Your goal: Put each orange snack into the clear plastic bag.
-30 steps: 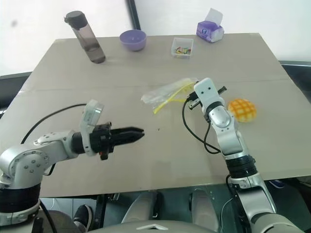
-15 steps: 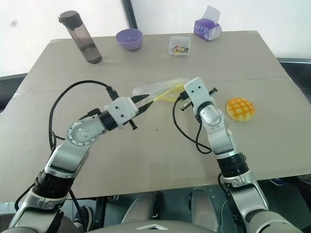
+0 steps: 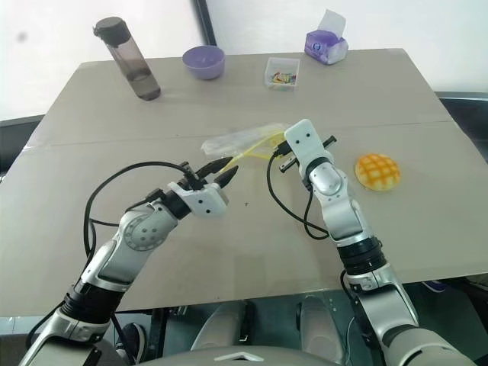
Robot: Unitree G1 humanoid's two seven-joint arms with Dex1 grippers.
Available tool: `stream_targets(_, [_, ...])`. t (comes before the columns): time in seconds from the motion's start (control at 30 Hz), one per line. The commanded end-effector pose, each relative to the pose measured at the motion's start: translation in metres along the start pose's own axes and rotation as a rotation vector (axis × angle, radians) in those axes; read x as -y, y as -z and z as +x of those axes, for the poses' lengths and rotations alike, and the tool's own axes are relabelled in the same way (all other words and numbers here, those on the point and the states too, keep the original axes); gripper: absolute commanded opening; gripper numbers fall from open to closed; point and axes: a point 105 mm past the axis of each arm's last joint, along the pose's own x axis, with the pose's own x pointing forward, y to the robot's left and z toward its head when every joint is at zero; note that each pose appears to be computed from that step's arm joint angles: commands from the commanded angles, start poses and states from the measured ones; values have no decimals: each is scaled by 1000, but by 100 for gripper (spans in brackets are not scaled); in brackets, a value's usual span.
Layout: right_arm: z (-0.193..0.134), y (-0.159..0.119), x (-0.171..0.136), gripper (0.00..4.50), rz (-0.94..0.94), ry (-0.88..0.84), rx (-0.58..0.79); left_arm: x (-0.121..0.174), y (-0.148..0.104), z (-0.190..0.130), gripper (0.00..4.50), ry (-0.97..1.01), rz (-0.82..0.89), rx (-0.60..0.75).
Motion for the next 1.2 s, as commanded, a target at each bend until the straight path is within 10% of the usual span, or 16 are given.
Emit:
stream_targets(0.03, [0, -19, 5, 0, -14, 17, 67, -1, -1, 3, 109, -20, 49, 21])
stream_targets(1.2, [-2, -20, 3, 0, -27, 16, 79, -24, 23, 10, 109, -161, 336, -121])
